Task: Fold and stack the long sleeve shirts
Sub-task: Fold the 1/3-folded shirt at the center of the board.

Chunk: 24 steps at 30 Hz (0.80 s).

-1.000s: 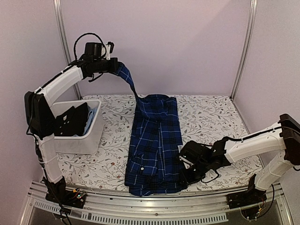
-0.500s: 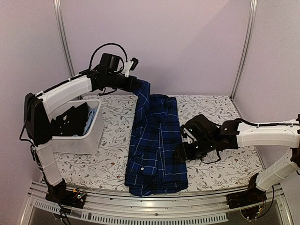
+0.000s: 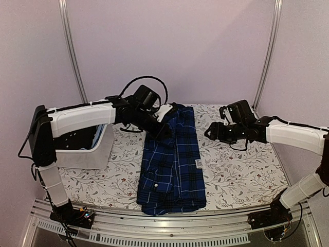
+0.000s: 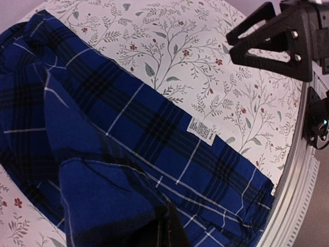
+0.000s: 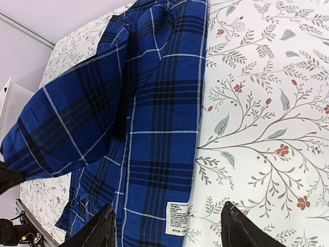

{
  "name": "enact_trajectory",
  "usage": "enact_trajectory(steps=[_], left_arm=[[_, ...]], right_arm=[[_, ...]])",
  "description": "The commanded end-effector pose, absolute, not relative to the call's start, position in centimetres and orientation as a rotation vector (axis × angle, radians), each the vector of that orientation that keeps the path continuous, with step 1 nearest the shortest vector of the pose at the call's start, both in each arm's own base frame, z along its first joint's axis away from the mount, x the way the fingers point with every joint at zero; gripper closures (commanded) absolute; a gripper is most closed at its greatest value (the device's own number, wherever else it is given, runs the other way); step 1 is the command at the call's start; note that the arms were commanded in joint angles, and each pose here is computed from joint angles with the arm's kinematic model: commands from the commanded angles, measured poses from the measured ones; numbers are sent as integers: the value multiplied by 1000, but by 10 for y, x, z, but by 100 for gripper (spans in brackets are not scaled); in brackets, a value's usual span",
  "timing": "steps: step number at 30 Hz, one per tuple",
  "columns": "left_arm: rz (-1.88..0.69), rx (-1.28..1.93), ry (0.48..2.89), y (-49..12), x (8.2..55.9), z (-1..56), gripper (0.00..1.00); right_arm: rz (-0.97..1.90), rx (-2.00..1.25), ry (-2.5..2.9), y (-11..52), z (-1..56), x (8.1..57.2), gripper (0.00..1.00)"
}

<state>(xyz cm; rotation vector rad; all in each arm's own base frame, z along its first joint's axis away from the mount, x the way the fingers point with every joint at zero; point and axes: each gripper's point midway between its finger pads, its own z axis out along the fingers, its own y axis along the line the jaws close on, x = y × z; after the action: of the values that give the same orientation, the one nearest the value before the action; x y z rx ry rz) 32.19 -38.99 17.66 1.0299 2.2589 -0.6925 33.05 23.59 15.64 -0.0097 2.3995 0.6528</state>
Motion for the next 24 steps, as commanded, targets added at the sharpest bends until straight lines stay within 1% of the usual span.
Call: enact_trajectory(steps=[1,4,6,9,13,17,18,21,24], left_arm=[[-706,1182,2326,-404,278,153,100],[-721,1268,2358,-413,257,143,99],[-701,1308,2382,-416,249,137,96],[-688,1311,2392,-424,250,133,90],[-742,1316,2391,-434,245,129,78],[-762,1294,2399,-433,241,127,58],[-762,1274,2398,-432,241,127,55],[-695,1116,2414,-419,257,128,53],[-673,900,2478,-400,275,122,54]], right_arm=[[724,-65,2382,244,152,339,31],[728,-72,2394,243,147,344,31],[729,-79,2401,243,144,346,31],[733,-96,2407,245,141,348,31],[765,-122,2424,252,135,347,31],[797,-159,2457,256,123,340,31],[801,-165,2467,256,120,338,31],[805,-188,2491,257,112,329,32],[767,-252,2510,262,106,312,37]])
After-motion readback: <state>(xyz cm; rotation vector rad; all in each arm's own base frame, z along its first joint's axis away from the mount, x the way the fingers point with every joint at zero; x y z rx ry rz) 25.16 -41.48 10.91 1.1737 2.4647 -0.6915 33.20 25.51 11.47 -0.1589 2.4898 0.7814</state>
